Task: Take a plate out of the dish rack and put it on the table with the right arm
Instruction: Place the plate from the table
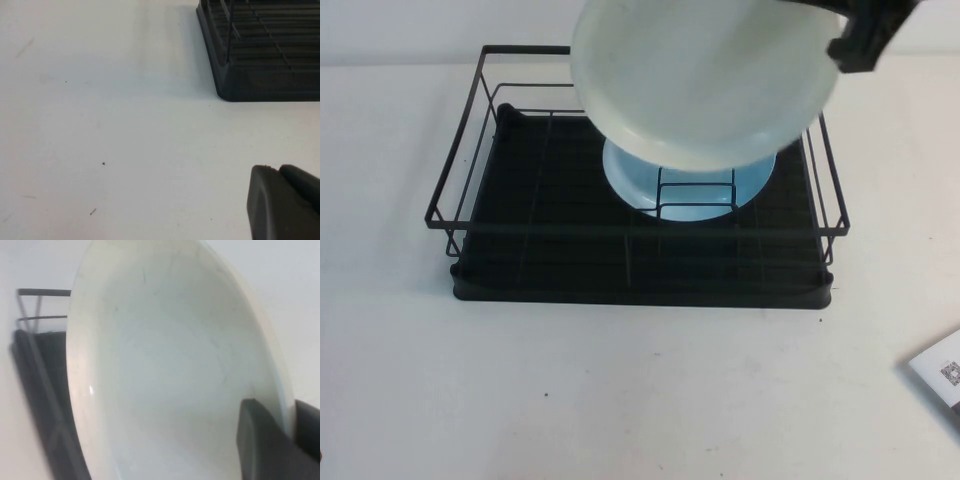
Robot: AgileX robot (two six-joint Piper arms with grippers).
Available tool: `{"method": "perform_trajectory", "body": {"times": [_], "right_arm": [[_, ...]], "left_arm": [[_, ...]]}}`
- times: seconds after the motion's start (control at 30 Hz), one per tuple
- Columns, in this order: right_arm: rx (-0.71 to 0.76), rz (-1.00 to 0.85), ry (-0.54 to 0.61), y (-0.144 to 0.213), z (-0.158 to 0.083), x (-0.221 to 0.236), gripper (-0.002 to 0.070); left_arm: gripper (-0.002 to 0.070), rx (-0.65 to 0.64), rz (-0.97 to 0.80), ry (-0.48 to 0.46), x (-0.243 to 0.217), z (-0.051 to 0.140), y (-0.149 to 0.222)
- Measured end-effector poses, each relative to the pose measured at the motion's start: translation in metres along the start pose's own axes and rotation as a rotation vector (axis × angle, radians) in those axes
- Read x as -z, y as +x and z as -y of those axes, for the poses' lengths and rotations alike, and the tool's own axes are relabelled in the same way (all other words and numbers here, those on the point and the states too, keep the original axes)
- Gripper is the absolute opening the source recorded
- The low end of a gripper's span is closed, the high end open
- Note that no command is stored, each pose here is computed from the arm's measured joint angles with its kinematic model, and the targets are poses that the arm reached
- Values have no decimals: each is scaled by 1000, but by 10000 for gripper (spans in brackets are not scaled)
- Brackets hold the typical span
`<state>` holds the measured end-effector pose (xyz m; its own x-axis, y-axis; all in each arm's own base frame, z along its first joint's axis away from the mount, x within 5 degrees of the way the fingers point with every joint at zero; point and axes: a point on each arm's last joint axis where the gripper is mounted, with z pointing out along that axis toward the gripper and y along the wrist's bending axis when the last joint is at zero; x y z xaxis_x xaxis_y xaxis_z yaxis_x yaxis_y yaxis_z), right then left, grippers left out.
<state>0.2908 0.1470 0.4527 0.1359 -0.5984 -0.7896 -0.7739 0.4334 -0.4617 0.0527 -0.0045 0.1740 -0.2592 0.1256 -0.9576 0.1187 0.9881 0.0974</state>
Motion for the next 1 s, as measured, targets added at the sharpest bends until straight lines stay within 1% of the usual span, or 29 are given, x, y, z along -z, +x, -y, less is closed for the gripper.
{"method": "perform_trajectory", "body": {"times": [0.17,0.3,0.4,0.5,0.67,0.77,0.87,1.0], "right_arm": [[-203,-96,-61,-6,-16,37,56],[-374,-164,-102,-1,-32,53,56],[-508,-215,-96,9,-51,60,56],[-692,-263,-50,26,-72,63,56],[-1010,-333,-11,66,-105,42,56],[-1144,-396,-17,92,-124,22,56],[-1253,-460,-22,116,-137,1,56],[-1326,-530,-6,138,-145,-26,56]], "left_arm": [[-4,0,0,0,0,0,0],[-4,0,0,0,0,0,0],[-4,0,0,0,0,0,0],[-4,0,0,0,0,0,0],[-4,0,0,0,0,0,0],[-4,0,0,0,0,0,0],[-4,0,0,0,0,0,0],[-4,0,0,0,0,0,0]]}}
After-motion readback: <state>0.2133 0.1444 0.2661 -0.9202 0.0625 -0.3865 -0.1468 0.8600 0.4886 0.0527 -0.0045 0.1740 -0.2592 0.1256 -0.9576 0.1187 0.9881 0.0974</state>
